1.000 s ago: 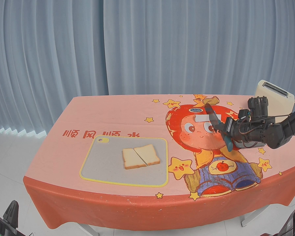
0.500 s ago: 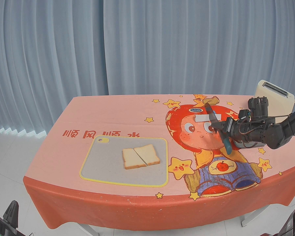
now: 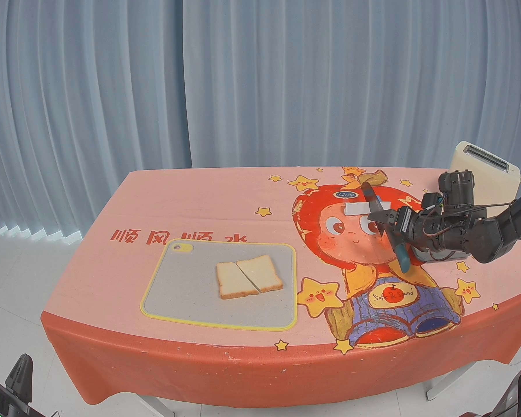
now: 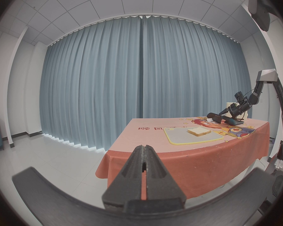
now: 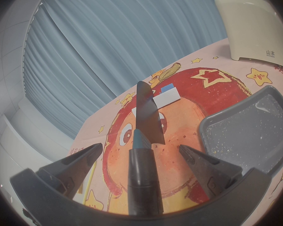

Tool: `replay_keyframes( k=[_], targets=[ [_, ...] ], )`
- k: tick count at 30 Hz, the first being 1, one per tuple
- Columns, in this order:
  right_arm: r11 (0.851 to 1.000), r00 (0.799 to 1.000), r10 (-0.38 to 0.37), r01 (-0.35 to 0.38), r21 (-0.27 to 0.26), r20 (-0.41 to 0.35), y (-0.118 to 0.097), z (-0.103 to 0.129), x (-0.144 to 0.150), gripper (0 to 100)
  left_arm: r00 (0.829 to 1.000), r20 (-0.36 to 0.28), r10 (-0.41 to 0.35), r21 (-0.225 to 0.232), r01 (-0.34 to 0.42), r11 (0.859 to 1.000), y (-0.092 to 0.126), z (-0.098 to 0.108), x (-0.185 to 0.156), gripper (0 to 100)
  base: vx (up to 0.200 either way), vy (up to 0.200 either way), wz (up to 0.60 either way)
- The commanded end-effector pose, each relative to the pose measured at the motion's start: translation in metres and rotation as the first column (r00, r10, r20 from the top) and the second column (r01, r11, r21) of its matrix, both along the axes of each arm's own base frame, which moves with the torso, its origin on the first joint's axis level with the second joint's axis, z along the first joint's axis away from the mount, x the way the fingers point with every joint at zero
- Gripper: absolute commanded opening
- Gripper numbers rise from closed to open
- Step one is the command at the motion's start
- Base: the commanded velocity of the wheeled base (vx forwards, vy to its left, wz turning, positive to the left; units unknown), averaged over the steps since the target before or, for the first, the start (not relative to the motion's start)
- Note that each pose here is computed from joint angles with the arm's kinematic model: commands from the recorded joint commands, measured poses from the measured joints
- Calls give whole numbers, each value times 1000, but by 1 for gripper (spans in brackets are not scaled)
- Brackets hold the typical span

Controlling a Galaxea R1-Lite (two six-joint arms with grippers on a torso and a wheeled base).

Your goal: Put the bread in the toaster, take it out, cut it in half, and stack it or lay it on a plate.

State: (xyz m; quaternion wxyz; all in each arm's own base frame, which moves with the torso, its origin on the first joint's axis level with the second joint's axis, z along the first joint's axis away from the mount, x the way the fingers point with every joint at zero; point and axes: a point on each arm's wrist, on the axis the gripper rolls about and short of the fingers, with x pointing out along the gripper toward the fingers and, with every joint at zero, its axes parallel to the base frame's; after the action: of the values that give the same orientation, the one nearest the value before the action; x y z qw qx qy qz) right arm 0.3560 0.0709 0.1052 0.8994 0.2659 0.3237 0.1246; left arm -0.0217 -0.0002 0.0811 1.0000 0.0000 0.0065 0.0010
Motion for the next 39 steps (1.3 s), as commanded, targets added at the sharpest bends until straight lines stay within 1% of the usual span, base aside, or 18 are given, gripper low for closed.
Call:
replay_keyframes(
  k=[1,10,17,20,23,24,27,30,33,34,39],
  targets=[
    [1000,1000,2,-2,1,7,0,3,-2,100,1000,-18,0,0,0,1000,0,-5,1,0,0,0,0],
    [1000,999,-16,16,-12,35,0,11,-4,100,1000,-19,0,0,0,1000,0,-5,1,0,0,0,0],
    [1000,998,-15,15,-7,57,0,20,-9,100,1000,-19,0,0,0,1000,0,-5,1,0,0,0,0],
    [1000,997,-15,15,-2,81,-1,29,-13,100,1000,-19,0,0,0,1000,0,-5,1,0,0,0,0],
    [1000,996,-12,12,-1,90,0,33,-15,100,1000,-18,1,0,-1,1000,0,-5,1,0,0,0,0],
    [1000,996,0,0,0,95,4,35,-18,100,1000,-18,0,0,0,1000,0,-5,1,0,0,0,0],
    [1000,995,4,-4,-2,95,5,36,-21,100,1000,-19,0,0,0,1000,0,-5,1,0,0,0,0],
    [1000,994,0,0,0,111,4,41,-23,100,1000,-19,0,0,0,1000,0,-5,1,0,0,0,0],
    [1000,994,0,0,-4,112,4,40,-23,100,1000,-18,1,0,-1,1000,0,-5,1,0,0,0,0],
    [1000,993,4,-3,-12,116,4,40,-23,100,1000,-18,1,0,-1,1000,0,-5,1,0,0,0,0],
    [1000,993,9,-7,-15,119,4,42,-25,100,1000,-18,1,0,-1,1000,0,-5,1,0,0,0,0]
  ],
)
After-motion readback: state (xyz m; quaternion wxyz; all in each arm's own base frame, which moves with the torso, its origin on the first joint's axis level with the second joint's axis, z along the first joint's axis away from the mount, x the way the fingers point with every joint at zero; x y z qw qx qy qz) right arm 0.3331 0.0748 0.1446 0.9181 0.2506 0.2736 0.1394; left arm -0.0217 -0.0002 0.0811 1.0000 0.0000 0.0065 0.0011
